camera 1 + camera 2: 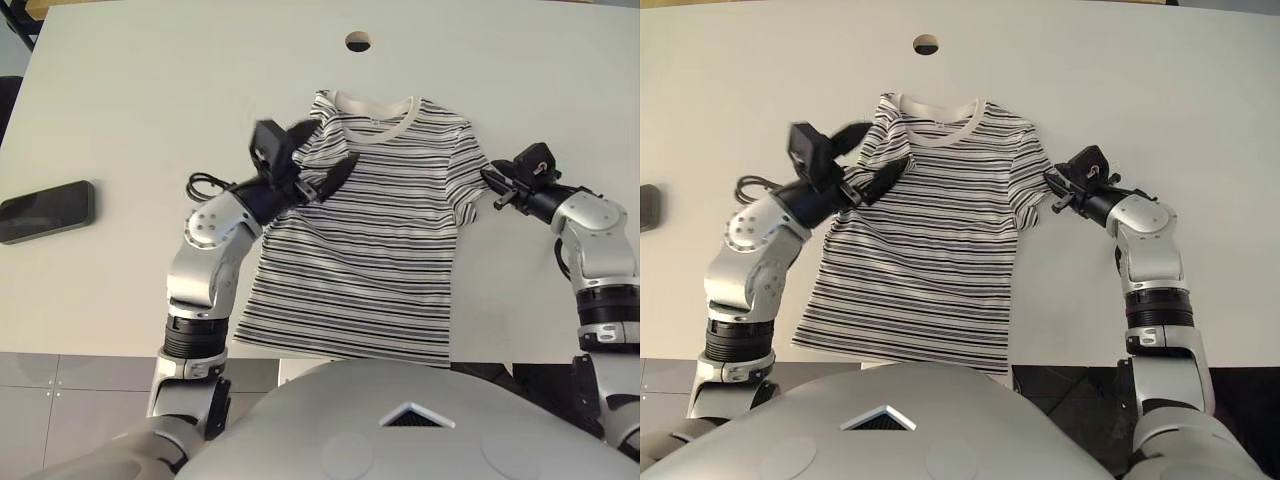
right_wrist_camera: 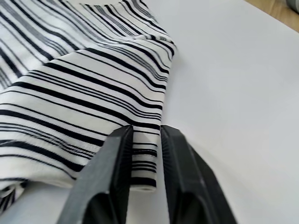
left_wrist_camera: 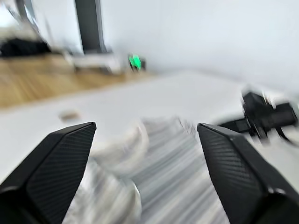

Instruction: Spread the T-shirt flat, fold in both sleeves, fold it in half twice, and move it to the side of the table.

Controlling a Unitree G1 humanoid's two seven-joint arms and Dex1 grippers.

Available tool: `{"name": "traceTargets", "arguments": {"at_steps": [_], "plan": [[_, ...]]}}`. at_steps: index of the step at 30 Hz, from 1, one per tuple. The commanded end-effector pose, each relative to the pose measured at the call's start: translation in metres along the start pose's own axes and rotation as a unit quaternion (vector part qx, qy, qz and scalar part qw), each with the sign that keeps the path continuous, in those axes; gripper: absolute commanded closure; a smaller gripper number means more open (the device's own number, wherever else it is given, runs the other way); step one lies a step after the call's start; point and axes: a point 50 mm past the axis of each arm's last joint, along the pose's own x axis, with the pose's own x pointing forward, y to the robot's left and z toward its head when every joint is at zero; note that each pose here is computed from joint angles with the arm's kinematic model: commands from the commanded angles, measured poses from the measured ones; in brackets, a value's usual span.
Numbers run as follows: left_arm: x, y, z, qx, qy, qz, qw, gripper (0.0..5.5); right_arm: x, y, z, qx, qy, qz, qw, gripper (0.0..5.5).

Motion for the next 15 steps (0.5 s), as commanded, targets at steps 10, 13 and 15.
{"name": "traceTargets", "arguments": {"at_steps": [10, 13, 15], "plan": [[-0.001, 0.011, 0.018, 0.034, -0.042, 0.021, 0.998, 1.49, -0.013, -0.01, 0.02, -0.012, -0.003, -0.014, 1.0, 5.39], [-0.001, 0.011, 0.016, 0.032, -0.041, 0.021, 0.998, 1.49, -0.015, -0.01, 0.041, -0.019, -0.03, -0.011, 0.999, 5.39], [-0.001, 0.011, 0.015, 0.029, -0.042, 0.021, 0.998, 1.49, -0.016, -0.008, 0.051, -0.02, -0.043, -0.003, 0.999, 5.39]]}}
